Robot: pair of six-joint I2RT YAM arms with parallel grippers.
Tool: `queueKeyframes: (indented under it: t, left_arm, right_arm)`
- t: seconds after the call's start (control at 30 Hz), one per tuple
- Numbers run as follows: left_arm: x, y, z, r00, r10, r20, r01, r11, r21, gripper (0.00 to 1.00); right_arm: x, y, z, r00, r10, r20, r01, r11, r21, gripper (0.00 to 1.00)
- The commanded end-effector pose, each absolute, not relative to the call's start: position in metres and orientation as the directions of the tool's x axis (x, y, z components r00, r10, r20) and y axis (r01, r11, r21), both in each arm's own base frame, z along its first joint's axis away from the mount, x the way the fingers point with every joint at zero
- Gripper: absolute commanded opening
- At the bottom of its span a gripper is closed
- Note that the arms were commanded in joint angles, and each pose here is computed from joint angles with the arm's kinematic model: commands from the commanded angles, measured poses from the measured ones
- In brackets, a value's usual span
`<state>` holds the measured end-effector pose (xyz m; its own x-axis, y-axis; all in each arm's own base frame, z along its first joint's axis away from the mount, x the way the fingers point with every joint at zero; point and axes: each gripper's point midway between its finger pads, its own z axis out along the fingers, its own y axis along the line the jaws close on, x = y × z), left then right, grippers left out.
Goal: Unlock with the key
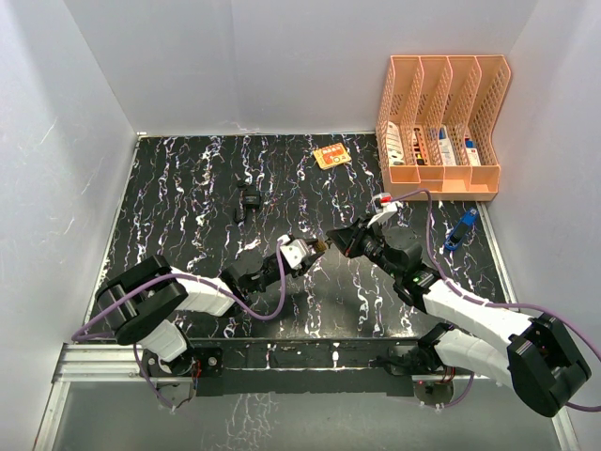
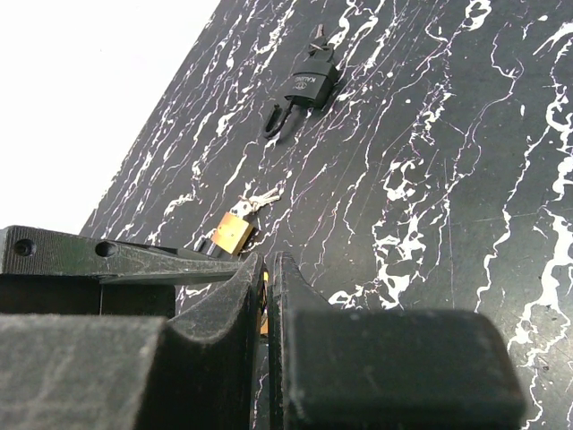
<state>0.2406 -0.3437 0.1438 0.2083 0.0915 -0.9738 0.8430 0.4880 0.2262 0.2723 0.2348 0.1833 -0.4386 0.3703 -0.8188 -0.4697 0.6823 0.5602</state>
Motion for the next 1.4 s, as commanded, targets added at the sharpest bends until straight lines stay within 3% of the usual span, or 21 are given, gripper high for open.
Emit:
queueKeyframes:
  t: [0.0,1.37]
  left_arm:
    - [0.240,-0.355,0.184,0.292,-0.006,-0.956,0.839,0.482,0.253,0.00]
    - [0.221,-0.367,0.247,0.457,-0.136,-0.879,0.827,0.429,0.363,0.00]
  right_arm:
    - [0.272,0.240,0.203,-0.396,0.407,-0.823,-0.512,0.646,0.566,0.00]
    - [0.259,0.252,0.178,-0.471,0.338,-0.814,-0.545,0.614,0.571,0.00]
